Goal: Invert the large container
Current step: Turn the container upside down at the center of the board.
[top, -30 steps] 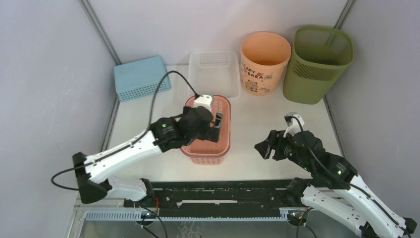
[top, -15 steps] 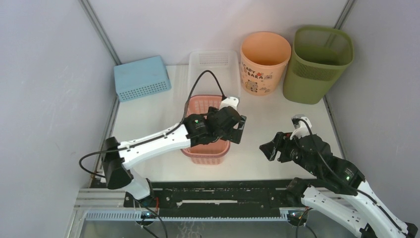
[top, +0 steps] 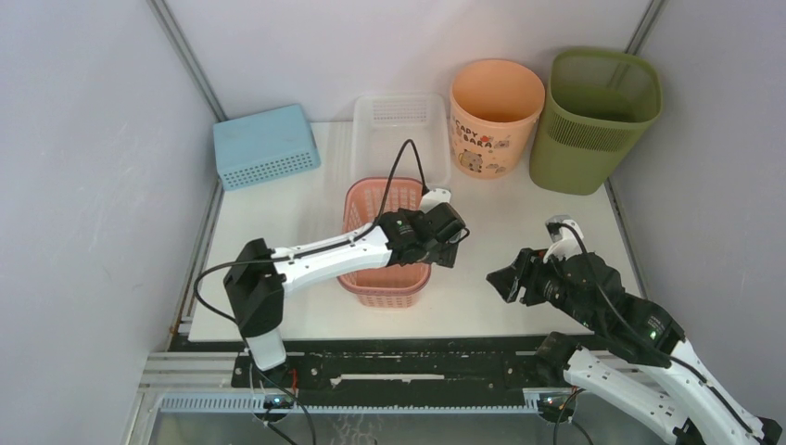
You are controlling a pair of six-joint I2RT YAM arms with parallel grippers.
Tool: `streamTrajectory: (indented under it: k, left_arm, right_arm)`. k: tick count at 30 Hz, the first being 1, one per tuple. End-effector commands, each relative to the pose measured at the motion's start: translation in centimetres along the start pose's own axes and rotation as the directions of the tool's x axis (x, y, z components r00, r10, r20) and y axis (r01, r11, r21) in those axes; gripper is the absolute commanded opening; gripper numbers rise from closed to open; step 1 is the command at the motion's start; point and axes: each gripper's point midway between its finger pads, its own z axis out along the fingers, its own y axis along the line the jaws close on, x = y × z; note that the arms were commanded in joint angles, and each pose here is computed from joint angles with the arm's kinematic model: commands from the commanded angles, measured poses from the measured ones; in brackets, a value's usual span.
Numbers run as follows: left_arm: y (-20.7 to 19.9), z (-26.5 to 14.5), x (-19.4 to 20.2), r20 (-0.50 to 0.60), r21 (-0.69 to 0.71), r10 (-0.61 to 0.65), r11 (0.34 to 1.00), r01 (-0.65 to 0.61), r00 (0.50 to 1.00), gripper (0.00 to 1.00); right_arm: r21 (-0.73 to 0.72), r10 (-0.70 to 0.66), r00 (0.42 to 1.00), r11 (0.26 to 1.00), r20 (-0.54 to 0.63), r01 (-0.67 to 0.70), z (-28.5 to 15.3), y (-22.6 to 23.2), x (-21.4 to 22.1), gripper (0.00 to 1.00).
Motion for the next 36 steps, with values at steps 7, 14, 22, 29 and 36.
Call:
streamTrajectory:
  k: [7,14,22,29,36]
  left_arm:
    - [0.3,1.0,-1.1,0.029,-0.042,-0.070,0.997,0.072,0.997,0.97]
    - [0.4,0.5,-1.3,0.033,-0.019,-0.072,0.997,0.073,0.997,0.22]
    - [-0.2,-0.8,-2.5,0.060,0.053,-0.090,0.995,0.087,0.994,0.00]
    - [-2.3,-7.5,-6.2,0.152,0.403,-0.247,0.900,0.168,0.957,0.00]
    - [-2.7,-14.2,-9.8,0.147,0.721,-0.458,0.656,0.222,0.877,0.00]
  right_arm:
    - [-0.047,0.019,0.999,0.999,0.025,-0.018,0.1,0.9,-0.6,0.64]
    - [-0.056,0.017,1.000,0.998,0.014,-0.016,0.5,1.1,-0.3,0.63]
    - [-0.065,0.016,1.000,0.998,0.011,-0.015,0.6,1.3,-0.2,0.63]
    - [-0.076,0.004,1.000,0.997,0.026,-0.002,0.1,1.8,-1.1,0.62]
    - [-0.071,0.000,0.999,0.997,0.051,0.004,-0.8,2.1,-2.4,0.62]
